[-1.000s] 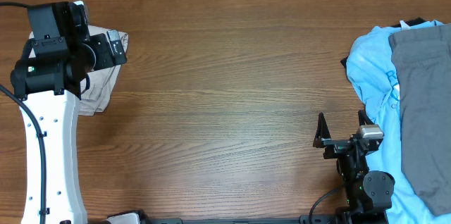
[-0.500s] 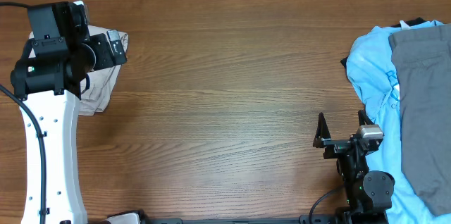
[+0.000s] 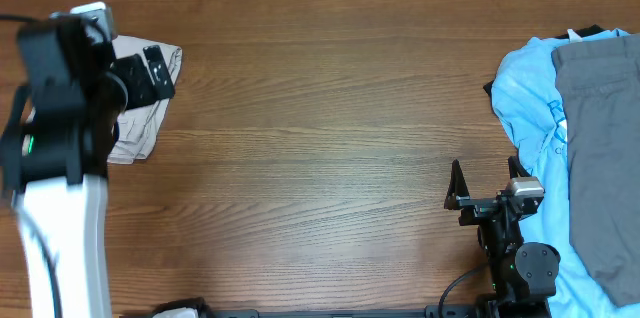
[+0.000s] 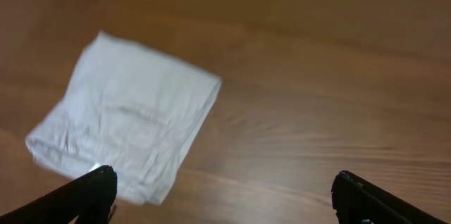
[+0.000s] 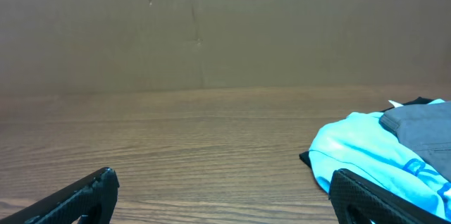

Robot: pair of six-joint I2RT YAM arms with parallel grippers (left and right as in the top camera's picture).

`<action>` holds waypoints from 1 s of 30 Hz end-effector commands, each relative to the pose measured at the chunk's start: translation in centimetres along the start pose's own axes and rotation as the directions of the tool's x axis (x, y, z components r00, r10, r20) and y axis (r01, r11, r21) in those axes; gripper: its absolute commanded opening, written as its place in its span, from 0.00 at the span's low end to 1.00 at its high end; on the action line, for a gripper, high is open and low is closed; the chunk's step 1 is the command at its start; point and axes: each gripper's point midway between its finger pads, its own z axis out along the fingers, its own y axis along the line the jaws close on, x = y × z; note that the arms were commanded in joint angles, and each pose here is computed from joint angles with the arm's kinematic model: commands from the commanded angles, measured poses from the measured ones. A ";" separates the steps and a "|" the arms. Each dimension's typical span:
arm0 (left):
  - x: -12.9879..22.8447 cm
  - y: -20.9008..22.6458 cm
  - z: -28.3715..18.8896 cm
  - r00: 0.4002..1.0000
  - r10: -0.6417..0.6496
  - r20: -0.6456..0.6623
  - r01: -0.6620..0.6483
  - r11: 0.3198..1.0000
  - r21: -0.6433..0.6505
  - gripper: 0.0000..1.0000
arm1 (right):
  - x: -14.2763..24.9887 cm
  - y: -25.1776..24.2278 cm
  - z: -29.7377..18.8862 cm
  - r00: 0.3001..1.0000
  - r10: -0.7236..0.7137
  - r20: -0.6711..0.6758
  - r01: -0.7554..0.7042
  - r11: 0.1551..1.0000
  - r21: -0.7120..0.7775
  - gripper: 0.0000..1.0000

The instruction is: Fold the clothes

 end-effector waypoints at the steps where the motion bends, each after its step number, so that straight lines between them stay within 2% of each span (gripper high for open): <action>1: -1.4 -2.5 -7.5 0.982 0.024 0.188 -0.041 0.995 0.089 1.00 | 0.1 -0.3 0.0 1.000 0.008 0.008 -0.009 1.000 0.017 1.00; 7: -0.8 -4.1 -18.3 0.903 0.018 0.429 -0.119 0.971 0.208 1.00 | 0.1 -0.3 0.0 1.000 0.008 0.008 -0.009 1.000 0.017 1.00; 12: 0.7 -3.1 -24.4 0.828 -0.020 0.560 -0.137 0.962 0.238 1.00 | 0.1 -0.3 0.0 1.000 0.008 0.008 -0.009 1.000 0.017 1.00; 15: 2.0 -2.4 -26.2 0.799 -0.034 0.600 -0.141 0.960 0.242 1.00 | 0.1 -0.3 0.0 1.000 0.008 0.008 -0.009 1.000 0.017 1.00; 20: 6.3 -1.6 -24.6 0.809 -0.028 0.587 -0.138 0.962 0.237 1.00 | 0.1 -0.3 0.0 1.000 0.008 0.008 -0.009 1.000 0.017 1.00; 26: 12.0 -1.3 -18.1 0.873 0.009 0.487 -0.131 0.967 0.217 1.00 | 0.1 -0.3 0.0 1.000 0.008 0.008 -0.009 1.000 0.017 1.00; 30: 14.5 -1.3 -14.2 0.898 0.022 0.440 -0.128 0.969 0.212 1.00 | 0.1 -0.3 0.0 1.000 0.008 0.008 -0.009 1.000 0.017 1.00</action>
